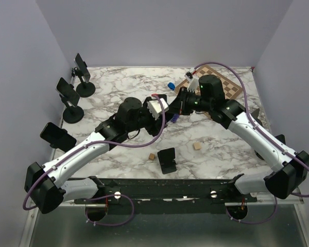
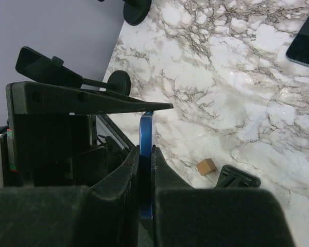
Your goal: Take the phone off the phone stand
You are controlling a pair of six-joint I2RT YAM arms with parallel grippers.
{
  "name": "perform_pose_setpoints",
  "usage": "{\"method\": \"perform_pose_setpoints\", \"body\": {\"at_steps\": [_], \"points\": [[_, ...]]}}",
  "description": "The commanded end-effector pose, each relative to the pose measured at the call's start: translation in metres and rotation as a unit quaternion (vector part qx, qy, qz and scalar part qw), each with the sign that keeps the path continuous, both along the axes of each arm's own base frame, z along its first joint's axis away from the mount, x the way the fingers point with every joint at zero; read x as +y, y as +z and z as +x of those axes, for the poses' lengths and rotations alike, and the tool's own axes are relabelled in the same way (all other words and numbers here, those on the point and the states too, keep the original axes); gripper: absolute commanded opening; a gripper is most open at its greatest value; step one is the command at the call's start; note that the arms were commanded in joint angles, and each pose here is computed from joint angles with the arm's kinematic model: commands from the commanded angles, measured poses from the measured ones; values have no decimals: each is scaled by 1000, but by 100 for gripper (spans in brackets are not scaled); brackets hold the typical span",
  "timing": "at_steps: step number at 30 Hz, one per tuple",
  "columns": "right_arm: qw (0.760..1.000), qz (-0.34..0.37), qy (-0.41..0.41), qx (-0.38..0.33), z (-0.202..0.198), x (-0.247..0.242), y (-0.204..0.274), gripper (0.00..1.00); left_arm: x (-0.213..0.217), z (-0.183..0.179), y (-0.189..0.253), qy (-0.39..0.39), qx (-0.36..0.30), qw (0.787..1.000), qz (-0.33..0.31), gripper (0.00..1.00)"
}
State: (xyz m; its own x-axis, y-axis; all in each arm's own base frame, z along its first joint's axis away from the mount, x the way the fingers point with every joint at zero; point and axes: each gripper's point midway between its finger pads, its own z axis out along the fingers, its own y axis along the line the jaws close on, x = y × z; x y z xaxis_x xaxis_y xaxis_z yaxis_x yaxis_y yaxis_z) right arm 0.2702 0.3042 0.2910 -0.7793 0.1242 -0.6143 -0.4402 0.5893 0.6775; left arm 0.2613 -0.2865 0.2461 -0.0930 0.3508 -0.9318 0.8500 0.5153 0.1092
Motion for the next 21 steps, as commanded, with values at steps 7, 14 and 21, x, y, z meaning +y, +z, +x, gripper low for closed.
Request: {"method": "perform_pose_setpoints", "body": {"at_steps": [7,14,21], "points": [[1000,22,5,-21,-12,3,19,4,4,12,14,35,-11,999,3,28],[998,6,-42,-44,-4,-13,21,100,10,20,9,72,-11,997,-5,0],[948,-124,-282,-78,25,-111,25,100,23,46,-20,189,58,980,11,0]]}}
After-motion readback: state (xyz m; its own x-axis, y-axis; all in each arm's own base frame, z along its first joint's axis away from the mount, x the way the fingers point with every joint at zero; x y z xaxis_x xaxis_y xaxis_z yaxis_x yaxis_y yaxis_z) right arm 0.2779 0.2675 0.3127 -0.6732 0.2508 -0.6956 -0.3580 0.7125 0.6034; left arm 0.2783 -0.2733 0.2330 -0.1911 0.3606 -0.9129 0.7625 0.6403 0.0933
